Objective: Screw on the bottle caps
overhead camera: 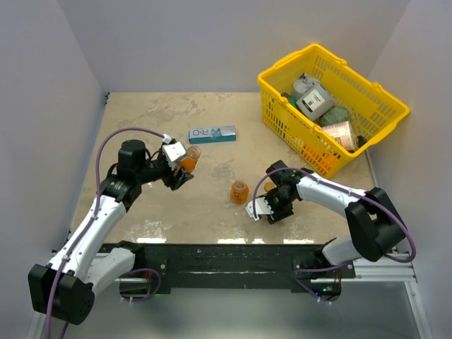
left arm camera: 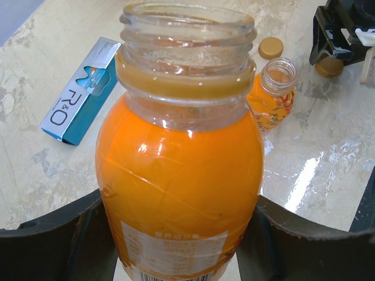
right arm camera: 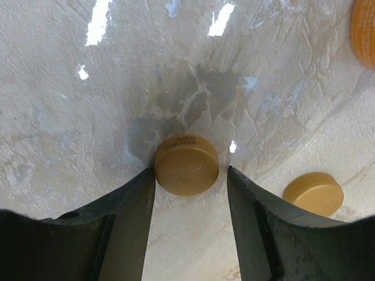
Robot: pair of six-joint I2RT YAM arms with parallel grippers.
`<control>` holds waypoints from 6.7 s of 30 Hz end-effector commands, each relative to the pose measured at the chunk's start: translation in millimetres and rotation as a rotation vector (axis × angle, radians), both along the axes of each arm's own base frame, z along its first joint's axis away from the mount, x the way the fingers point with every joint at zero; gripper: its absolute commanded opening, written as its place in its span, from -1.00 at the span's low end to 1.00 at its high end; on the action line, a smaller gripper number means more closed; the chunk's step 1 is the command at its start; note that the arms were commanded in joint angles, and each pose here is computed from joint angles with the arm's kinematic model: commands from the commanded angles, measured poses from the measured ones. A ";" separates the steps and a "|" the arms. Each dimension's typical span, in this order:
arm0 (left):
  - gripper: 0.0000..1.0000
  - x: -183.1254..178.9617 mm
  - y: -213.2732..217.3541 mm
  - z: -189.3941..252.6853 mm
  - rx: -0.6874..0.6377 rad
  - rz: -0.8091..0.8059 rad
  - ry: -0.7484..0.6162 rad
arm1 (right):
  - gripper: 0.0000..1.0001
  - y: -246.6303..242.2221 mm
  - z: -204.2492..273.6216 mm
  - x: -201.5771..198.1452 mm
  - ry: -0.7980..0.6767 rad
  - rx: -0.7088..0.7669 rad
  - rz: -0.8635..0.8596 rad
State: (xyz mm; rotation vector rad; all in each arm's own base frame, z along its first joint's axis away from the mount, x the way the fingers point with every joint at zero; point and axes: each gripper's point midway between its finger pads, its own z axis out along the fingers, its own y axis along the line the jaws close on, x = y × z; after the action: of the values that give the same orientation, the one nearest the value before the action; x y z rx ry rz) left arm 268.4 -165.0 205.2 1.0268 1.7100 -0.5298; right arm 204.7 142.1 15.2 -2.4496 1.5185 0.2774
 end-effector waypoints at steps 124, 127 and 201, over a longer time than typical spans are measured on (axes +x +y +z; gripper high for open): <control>-1.00 -1.2 14.9 4.6 0.009 0.011 0.033 | 0.35 -1.6 16.2 97.4 0.008 -0.060 -0.038; -1.00 -1.3 15.5 5.9 0.003 0.013 0.032 | 0.35 0.3 15.0 96.9 0.025 -0.052 -0.045; -1.00 17.0 -61.8 80.6 0.499 -0.555 -0.326 | -0.96 105.8 368.6 -0.2 -0.211 0.888 -0.186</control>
State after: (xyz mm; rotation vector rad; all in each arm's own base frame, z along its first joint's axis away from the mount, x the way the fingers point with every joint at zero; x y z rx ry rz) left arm 294.8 -221.8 273.9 1.7476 1.3782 -0.3670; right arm 224.5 220.9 364.5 -1.5597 1.2418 0.4295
